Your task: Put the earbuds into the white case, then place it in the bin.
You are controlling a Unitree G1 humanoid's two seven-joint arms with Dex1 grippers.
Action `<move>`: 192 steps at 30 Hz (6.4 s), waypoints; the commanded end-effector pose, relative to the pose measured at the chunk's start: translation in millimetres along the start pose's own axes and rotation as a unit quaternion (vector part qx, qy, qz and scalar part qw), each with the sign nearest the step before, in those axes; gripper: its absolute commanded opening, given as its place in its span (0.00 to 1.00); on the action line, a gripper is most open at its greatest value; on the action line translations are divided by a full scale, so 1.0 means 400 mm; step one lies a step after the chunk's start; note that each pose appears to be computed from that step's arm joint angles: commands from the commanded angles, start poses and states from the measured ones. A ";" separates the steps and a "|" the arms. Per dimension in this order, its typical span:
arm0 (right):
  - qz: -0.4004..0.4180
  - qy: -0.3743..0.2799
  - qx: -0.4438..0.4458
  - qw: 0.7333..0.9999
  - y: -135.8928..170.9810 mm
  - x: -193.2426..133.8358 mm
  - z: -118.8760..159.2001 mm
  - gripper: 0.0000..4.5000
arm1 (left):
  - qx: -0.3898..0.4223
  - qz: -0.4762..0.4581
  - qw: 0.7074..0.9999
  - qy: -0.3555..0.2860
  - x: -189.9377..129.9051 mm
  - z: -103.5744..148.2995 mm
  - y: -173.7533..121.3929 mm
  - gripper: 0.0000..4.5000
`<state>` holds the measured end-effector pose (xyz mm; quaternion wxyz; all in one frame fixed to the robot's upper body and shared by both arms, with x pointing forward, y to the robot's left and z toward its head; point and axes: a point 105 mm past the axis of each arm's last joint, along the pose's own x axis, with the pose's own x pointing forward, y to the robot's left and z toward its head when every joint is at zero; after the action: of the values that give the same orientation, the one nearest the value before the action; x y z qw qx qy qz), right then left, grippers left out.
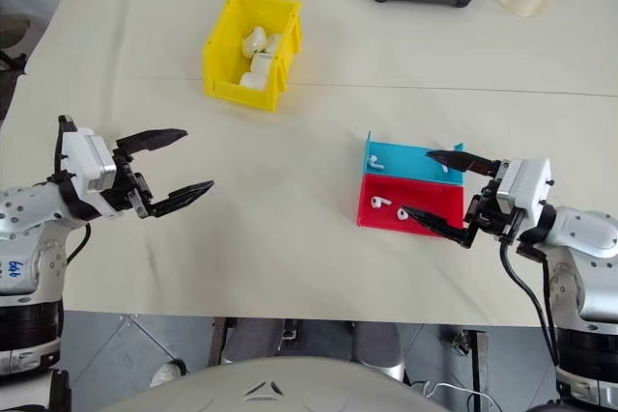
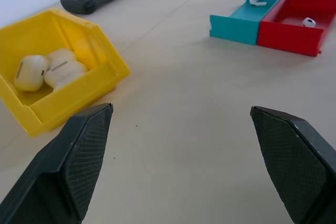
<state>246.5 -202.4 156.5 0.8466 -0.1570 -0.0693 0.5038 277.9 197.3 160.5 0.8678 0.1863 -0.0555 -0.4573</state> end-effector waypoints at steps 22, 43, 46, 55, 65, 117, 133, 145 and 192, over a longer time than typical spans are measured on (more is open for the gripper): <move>0.132 -0.124 -0.062 0.981 0.058 0.162 0.061 1.00 | -0.184 0.523 0.822 0.134 -0.387 -0.153 -0.035 0.99; 0.140 -0.118 -0.023 0.983 0.063 0.172 0.079 1.00 | -0.261 0.392 0.831 0.295 -0.392 -0.121 0.201 0.99; 0.140 -0.123 -0.024 0.982 0.066 0.180 0.087 1.00 | -0.263 0.375 0.827 0.327 -0.384 -0.128 0.238 0.99; 0.140 -0.130 -0.026 0.981 0.083 0.190 0.096 1.00 | -0.267 0.316 0.829 0.376 -0.334 -0.150 0.289 0.99; 0.134 -0.137 -0.030 0.981 0.085 0.199 0.103 1.00 | -0.267 0.305 0.823 0.399 -0.285 -0.173 0.327 0.99; 0.120 -0.130 -0.020 0.984 0.089 0.202 0.089 1.00 | -0.341 0.359 0.748 0.442 -0.354 -0.208 0.250 0.99; 0.115 -0.129 -0.017 0.985 0.093 0.201 0.087 1.00 | -0.322 0.346 0.772 0.424 -0.298 -0.208 0.287 0.99; 0.116 -0.128 -0.016 0.985 0.094 0.204 0.083 1.00 | -0.325 0.346 0.775 0.416 -0.309 -0.209 0.284 0.65; -0.090 0.221 -0.015 0.971 0.084 -0.300 0.028 1.00 | 0.012 -0.261 0.887 -0.381 0.193 0.179 -0.315 0.61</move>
<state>160.4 -286.3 154.3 0.8834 -0.2511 0.0948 0.3843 208.2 49.2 168.8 0.6350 0.0211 -0.3147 -0.7052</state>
